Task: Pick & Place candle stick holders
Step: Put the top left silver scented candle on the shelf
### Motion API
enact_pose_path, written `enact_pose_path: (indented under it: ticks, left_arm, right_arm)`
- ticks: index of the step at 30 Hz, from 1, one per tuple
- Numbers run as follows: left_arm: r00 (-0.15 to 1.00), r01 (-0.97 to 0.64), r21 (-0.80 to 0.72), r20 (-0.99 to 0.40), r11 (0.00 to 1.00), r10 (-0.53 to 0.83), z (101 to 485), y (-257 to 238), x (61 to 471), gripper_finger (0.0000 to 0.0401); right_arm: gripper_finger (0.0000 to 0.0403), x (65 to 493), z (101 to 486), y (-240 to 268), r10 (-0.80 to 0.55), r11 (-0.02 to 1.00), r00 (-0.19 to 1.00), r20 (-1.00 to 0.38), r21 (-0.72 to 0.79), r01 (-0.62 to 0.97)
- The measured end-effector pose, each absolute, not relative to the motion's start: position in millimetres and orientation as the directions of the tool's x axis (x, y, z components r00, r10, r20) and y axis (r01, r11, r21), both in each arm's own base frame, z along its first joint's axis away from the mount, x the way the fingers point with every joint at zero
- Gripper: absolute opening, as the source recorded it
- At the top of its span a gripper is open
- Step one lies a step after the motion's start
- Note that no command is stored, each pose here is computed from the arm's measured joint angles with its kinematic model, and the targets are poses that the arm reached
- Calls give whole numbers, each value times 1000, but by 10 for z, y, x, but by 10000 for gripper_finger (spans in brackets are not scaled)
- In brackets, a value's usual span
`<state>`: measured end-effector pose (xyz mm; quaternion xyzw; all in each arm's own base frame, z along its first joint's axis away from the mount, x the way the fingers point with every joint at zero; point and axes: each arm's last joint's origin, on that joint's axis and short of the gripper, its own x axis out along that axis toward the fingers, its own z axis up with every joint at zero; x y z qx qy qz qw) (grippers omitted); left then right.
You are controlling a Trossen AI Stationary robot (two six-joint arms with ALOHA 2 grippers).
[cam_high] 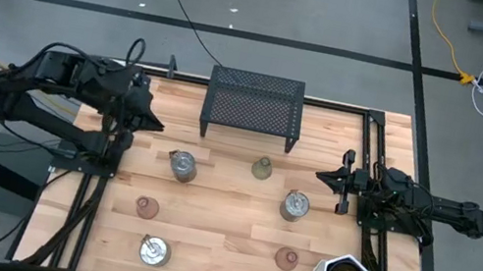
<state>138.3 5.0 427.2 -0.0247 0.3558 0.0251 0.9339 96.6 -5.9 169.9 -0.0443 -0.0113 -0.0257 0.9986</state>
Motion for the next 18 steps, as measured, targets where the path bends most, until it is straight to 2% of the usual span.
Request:
enact_pose_path:
  ticks: [8,18]
  left_arm:
    - [666,-99,-61,-746,993,21,3964,51,1465,30]
    - [586,-89,-145,-807,985,-66,3627,28,1541,30]
  right_arm:
    - [20,966,1698,-59,-50,995,998,25,-88,52]
    - [20,966,1698,-59,-51,995,998,25,-88,53]
